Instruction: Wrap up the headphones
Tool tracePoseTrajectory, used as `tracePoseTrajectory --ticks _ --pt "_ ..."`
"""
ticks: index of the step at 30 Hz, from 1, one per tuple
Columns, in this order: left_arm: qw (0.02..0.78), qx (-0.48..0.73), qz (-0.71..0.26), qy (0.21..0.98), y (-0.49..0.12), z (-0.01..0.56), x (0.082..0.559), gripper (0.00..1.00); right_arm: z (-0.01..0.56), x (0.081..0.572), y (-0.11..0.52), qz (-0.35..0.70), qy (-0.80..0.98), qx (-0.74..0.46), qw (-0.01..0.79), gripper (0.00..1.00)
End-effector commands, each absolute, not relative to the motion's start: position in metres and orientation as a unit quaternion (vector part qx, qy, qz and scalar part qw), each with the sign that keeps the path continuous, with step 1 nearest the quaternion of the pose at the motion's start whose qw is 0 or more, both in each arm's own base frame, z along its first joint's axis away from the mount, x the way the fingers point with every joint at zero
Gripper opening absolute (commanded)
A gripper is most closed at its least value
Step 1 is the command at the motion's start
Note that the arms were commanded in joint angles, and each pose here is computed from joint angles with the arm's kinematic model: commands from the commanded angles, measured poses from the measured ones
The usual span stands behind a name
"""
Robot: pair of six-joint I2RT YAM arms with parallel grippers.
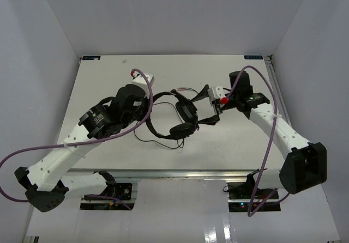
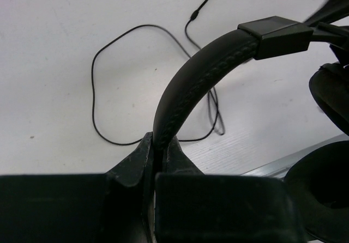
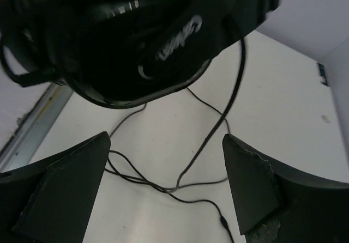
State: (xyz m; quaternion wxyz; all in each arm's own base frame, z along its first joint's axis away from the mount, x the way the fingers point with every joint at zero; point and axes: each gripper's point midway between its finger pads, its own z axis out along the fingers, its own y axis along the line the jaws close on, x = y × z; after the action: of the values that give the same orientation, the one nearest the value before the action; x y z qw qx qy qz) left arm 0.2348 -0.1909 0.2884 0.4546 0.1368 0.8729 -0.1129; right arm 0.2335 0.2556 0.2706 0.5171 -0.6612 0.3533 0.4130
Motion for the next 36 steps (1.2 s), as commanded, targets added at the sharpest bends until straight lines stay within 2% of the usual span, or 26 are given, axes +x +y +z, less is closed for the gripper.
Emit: tracePoseTrajectory --ticks 1,4,7,11,16,18,22,25,28,29,30,33,36 --pt "0.507 0.126 -0.219 0.824 -0.203 0.364 0.221 0.00 0.289 0.272 0.285 0.394 0.367 -0.631 0.559 0.90" --pt "0.517 0.114 -0.251 0.810 -0.200 0.381 0.211 0.00 0.294 0.302 0.294 0.387 0.377 -0.614 0.576 0.90" --pt "0.527 0.100 -0.281 0.795 -0.195 0.398 0.201 0.00 0.303 0.293 0.307 0.452 0.364 -0.607 0.543 0.90" --pt "0.540 0.094 -0.302 0.780 -0.198 0.417 0.200 0.00 0.294 0.262 0.339 0.537 0.358 -0.589 0.485 0.91" --pt "0.576 0.072 -0.304 0.756 -0.195 0.463 0.211 0.00 0.300 0.172 0.360 0.661 0.302 -0.572 0.379 0.97" --pt "0.599 0.058 -0.299 0.740 -0.187 0.487 0.214 0.00 0.296 0.170 0.362 0.682 0.328 -0.557 0.341 0.90" --pt "0.633 0.037 -0.290 0.717 -0.174 0.518 0.218 0.00 0.287 0.162 0.356 0.674 0.337 -0.571 0.325 0.83" --pt "0.653 0.023 -0.281 0.703 -0.165 0.537 0.220 0.00 0.291 0.177 0.362 0.675 0.377 -0.547 0.321 0.84" --pt "0.661 0.022 -0.276 0.698 -0.165 0.546 0.223 0.00 0.301 0.214 0.378 0.625 0.430 -0.522 0.390 0.93" --pt "0.662 0.023 -0.277 0.696 -0.165 0.549 0.223 0.00 0.291 0.237 0.389 0.564 0.471 -0.530 0.423 0.96" --pt "0.661 0.024 -0.277 0.697 -0.166 0.549 0.223 0.00 0.274 0.245 0.391 0.520 0.509 -0.543 0.419 0.98" --pt "0.662 0.020 -0.271 0.699 -0.163 0.550 0.224 0.00 0.273 0.294 0.382 0.442 0.573 -0.501 0.476 0.97" --pt "0.666 0.008 -0.254 0.701 -0.153 0.550 0.225 0.00 0.275 0.345 0.352 0.319 0.628 -0.444 0.554 0.98"
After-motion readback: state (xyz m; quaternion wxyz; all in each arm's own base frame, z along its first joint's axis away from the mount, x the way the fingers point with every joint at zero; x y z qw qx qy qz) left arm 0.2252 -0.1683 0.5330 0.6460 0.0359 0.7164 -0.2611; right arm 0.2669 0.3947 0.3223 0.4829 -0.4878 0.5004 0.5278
